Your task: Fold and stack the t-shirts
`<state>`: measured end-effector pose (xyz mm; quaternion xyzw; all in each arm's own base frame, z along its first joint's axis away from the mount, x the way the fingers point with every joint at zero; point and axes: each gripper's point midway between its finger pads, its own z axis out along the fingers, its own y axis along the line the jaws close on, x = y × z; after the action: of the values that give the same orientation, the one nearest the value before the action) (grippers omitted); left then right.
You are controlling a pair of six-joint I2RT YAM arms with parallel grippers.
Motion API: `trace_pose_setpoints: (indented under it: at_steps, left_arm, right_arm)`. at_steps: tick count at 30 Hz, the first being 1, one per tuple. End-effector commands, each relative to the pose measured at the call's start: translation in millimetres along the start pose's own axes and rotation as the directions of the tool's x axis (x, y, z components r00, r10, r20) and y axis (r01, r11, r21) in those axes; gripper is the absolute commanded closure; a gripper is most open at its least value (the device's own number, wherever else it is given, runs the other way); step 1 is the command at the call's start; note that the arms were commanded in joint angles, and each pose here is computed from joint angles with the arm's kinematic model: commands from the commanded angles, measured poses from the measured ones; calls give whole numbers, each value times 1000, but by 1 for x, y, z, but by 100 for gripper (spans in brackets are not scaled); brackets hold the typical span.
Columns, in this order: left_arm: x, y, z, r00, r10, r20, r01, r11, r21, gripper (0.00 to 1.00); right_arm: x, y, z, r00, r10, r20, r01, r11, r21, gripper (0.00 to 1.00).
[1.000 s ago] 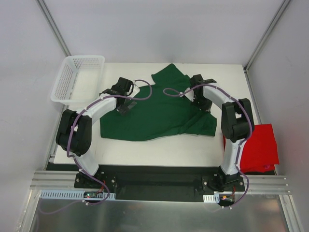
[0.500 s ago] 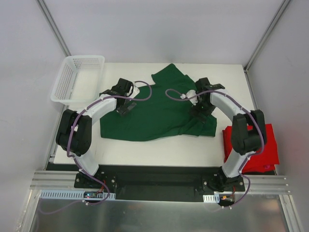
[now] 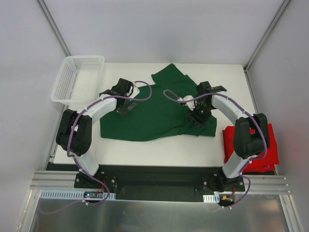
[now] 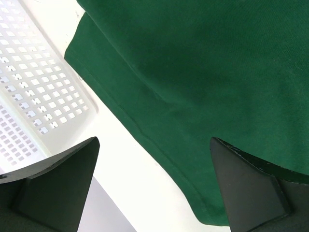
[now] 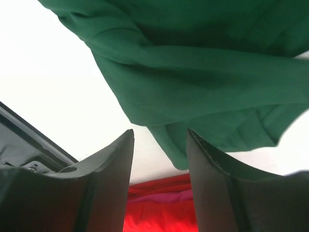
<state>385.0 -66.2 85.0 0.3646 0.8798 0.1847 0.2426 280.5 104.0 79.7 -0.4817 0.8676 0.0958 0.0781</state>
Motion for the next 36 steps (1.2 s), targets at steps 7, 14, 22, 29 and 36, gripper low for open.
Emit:
trace_pose_setpoints:
  at_steps: [7, 14, 22, 29, 36]
  left_arm:
    - [-3, -4, -3, 1000, -10, 10, 10, 1000, 6, 1]
    - [-1, -5, -3, 1000, -8, 6, 8, 1000, 8, 1]
    - [1, -6, -3, 1000, -9, 3, 9, 1000, 9, 1]
    - [1, -6, -3, 1000, -9, 3, 9, 1000, 8, 1]
    - [-1, -6, -2, 1000, -8, 5, 8, 1000, 9, 1]
  right_arm:
    - [9, -9, 21, 998, -4, -56, 5, 1000, 27, 45]
    - [11, -22, 36, 996, 9, -91, -4, 999, 52, 34]
    - [15, -24, 49, 992, 9, -124, -5, 999, 37, 51]
    - [14, -24, 40, 994, 10, -107, -3, 998, 62, 94]
    - [7, -19, 8, 997, 20, -69, -13, 996, 87, 92]
